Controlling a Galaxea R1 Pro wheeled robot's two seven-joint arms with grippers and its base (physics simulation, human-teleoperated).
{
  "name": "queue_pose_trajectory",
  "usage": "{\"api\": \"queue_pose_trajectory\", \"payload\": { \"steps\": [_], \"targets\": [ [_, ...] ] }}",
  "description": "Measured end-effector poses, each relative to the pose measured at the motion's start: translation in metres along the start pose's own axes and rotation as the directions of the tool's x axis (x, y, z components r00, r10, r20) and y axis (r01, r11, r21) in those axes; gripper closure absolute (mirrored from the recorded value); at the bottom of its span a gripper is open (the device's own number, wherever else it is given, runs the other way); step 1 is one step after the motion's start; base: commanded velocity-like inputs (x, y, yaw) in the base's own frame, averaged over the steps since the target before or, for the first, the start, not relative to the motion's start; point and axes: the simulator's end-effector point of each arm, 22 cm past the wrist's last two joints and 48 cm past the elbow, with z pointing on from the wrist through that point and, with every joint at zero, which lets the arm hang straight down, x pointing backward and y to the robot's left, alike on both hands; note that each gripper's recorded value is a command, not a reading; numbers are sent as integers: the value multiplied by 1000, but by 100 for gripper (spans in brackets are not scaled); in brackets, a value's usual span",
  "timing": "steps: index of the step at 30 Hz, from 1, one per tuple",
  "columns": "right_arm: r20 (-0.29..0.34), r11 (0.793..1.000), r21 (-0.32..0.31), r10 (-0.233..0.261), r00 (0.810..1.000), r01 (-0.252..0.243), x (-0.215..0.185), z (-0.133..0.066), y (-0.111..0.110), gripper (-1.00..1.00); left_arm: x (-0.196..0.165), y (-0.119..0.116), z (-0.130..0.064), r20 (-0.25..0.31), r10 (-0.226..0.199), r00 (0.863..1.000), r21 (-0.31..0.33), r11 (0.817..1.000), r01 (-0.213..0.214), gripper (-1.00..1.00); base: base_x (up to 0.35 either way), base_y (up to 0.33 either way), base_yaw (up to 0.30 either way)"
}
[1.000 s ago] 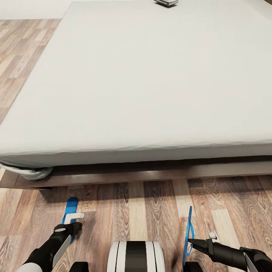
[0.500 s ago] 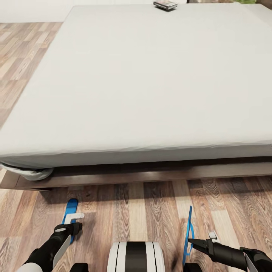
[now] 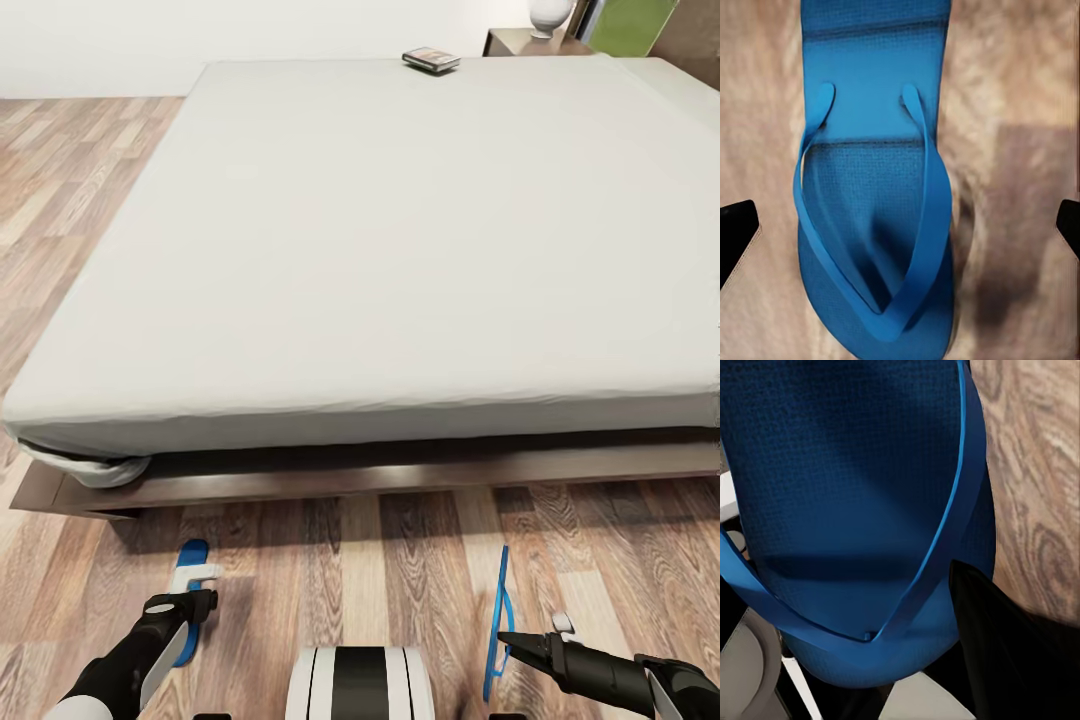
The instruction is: In the bedroom, move the book from the bed onto either nightstand, and place the two sandals side by side next to the bed.
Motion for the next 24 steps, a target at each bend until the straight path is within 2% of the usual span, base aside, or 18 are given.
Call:
{"api": "queue_pose_trajectory", "payload": {
  "steps": [11, 16, 18, 24],
  "targets": [
    [16, 999, -13, -35, 999, 35, -7, -5, 15, 100, -19, 0, -12, 39, -13, 999, 15, 1000, 13, -100, 0, 0, 0],
    [17, 999, -13, -36, 999, 36, -7, -5, 15, 100, -21, -25, -14, 41, -12, 999, 158, 987, 6, -100, 0, 0, 0],
    [17, 999, -13, -36, 999, 36, -7, -5, 15, 100, -26, -20, -14, 51, -5, 999, 190, 982, -4, -100, 0, 0, 0],
    [16, 999, -13, -35, 999, 35, -7, -5, 15, 100, -46, 5, -15, 91, 1, 996, 179, 984, -18, -100, 0, 0, 0]
  ]
}}
